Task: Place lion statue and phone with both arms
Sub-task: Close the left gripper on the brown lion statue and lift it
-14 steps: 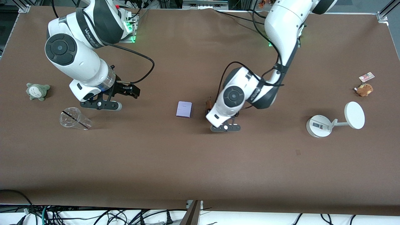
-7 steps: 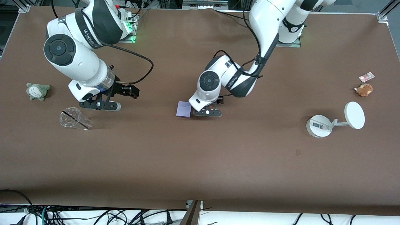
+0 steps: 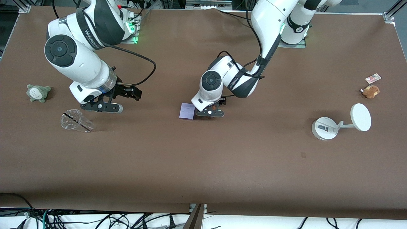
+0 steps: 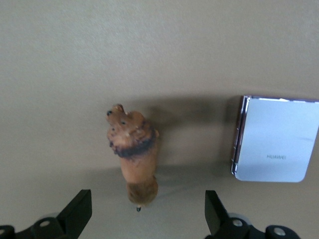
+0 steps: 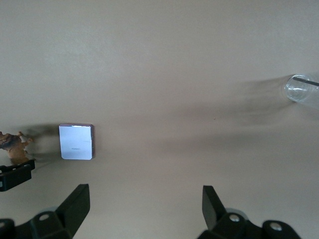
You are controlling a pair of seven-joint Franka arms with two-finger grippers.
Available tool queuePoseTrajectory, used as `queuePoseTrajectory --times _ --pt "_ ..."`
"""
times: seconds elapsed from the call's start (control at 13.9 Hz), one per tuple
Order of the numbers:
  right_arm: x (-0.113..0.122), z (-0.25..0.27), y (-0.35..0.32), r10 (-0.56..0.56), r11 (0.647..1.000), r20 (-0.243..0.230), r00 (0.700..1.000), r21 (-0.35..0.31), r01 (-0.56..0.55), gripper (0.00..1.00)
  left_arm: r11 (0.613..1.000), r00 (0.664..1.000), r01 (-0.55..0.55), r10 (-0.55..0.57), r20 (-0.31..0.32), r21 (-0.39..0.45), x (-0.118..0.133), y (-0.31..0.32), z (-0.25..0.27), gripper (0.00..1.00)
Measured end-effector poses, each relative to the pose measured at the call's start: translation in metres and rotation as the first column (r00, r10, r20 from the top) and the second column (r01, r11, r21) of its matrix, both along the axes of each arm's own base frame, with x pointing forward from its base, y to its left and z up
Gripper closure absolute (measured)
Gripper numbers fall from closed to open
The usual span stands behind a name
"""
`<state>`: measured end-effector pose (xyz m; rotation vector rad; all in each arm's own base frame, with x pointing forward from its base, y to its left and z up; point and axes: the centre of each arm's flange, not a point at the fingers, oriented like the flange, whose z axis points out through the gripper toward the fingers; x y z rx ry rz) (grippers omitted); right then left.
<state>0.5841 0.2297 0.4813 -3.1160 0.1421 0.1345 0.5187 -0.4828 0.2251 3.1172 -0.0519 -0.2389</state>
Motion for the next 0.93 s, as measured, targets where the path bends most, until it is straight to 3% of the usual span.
queuePoseTrajectory --times 0.93 --pt "0.001 0.000 -0.005 -0.008 1.000 -0.003 1.000 -0.002 0.008 0.00 0.999 0.994 0.040 -0.040 0.098 0.002 -0.005 0.009 -0.030 0.00"
